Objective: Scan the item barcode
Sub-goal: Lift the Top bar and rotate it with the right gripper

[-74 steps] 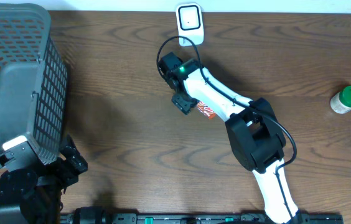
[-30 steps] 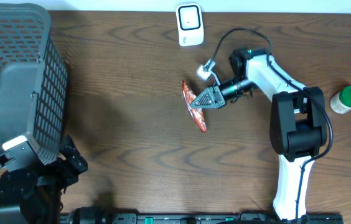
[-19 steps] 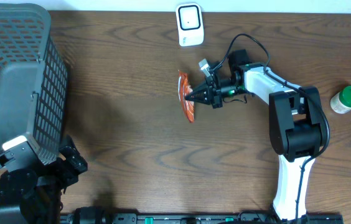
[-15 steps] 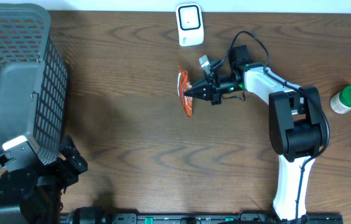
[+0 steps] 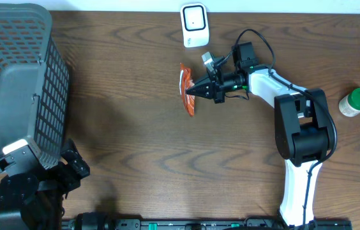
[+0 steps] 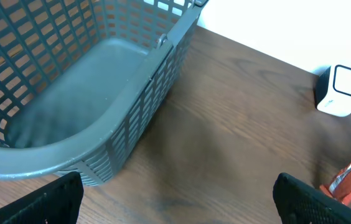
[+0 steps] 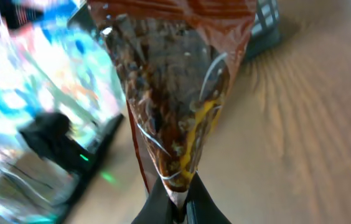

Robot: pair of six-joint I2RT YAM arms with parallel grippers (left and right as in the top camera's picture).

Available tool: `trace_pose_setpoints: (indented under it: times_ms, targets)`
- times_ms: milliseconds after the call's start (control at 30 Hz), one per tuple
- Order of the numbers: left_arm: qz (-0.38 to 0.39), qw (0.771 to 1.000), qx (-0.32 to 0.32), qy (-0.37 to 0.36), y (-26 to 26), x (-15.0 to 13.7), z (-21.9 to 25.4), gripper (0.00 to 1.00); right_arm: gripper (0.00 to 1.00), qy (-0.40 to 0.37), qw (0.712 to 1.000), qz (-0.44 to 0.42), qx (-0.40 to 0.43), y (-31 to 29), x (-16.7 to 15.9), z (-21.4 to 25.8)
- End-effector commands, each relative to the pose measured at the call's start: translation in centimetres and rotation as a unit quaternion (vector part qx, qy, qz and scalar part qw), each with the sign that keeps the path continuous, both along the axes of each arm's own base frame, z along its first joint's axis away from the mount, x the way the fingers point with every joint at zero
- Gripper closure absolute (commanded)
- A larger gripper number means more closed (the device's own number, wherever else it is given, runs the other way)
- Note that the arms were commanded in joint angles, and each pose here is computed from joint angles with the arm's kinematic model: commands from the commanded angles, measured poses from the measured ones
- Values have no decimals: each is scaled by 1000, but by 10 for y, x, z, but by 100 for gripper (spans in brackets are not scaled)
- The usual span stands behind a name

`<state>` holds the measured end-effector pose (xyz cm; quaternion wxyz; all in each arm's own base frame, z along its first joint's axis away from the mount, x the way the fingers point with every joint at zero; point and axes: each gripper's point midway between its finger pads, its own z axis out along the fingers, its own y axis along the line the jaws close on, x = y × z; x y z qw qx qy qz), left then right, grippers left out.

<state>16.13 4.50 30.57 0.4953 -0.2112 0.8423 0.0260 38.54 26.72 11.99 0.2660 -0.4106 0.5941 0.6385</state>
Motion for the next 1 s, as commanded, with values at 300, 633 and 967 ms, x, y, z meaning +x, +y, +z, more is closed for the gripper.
trace_pose_setpoints:
  times_ms: [300, 633, 967]
  targets:
    - [6, 1000, 3, -2, 2, -1, 1, 2, 99, 566, 817, -17, -105, -11, -4, 5]
    - [6, 1000, 3, -3, 2, -1, 1, 2, 99, 679, 722, -19, -132, -15, -25, 0]
    - [6, 1000, 3, -3, 2, -1, 1, 2, 99, 706, 694, -19, -139, -16, -31, 0]
